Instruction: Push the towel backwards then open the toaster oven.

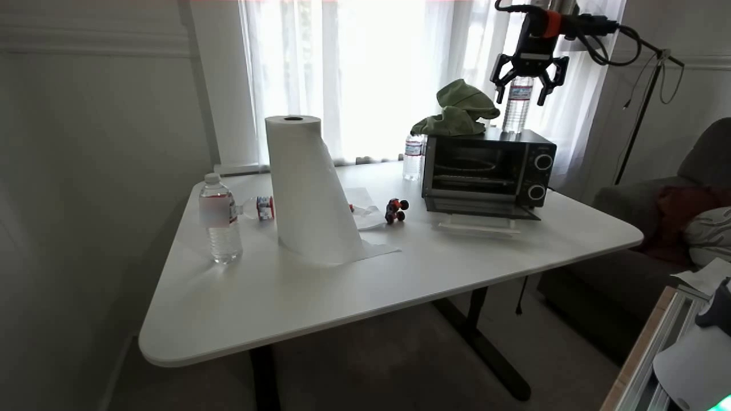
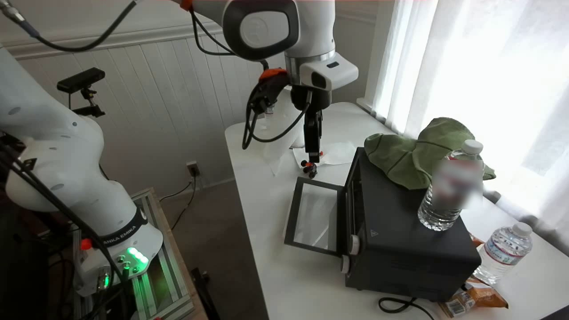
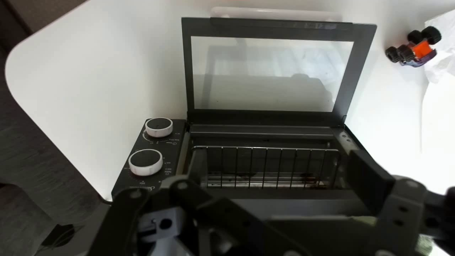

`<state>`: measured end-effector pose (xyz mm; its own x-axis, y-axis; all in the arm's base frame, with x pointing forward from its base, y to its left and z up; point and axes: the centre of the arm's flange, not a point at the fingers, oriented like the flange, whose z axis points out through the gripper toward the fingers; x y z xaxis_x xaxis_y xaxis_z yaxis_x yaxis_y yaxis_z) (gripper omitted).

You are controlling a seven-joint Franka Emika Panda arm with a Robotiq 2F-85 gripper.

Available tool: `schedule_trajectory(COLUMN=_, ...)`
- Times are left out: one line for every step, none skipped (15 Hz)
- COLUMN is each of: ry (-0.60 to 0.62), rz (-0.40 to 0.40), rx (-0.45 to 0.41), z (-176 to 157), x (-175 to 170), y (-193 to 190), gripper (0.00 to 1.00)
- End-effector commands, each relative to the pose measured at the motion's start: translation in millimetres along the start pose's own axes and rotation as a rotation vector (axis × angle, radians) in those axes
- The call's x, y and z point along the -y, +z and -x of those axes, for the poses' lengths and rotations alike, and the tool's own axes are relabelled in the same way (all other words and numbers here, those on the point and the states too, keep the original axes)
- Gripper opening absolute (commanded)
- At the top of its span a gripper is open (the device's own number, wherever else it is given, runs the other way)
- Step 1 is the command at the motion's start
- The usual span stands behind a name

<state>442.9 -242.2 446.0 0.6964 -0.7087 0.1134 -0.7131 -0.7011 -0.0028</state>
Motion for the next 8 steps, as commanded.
schedule_trajectory(ry=-0.001, rz=0.000, rx=-0.011, z=5.1, x=-5.4, y=-1.4, gripper=1.00)
schedule_trajectory(ry=0.001, rz=-0.002, rx=-0.013, z=8.1, x=-8.8, y=-2.0, gripper=1.00)
schedule_trajectory(ry=0.002, rz=-0.002, rx=-0.014, z=7.7, x=-9.3, y=-2.6, gripper=1.00)
schedule_trajectory(ry=0.001, rz=-0.001, rx=-0.013, z=7.2, x=-8.4, y=-1.9, gripper=1.00)
schedule_trajectory(ry=-0.001, rz=0.001, rx=-0.011, z=6.3, x=-6.8, y=-0.5, gripper=1.00)
schedule_trajectory(ry=-0.003, rz=0.003, rx=-0.008, z=6.1, x=-6.0, y=1.3, gripper=1.00)
schedule_trajectory(ry=-0.003, rz=0.004, rx=-0.007, z=6.2, x=-5.7, y=1.8, gripper=1.00)
schedule_trajectory(ry=-0.004, rz=0.004, rx=-0.007, z=6.2, x=-5.3, y=1.9, gripper=1.00)
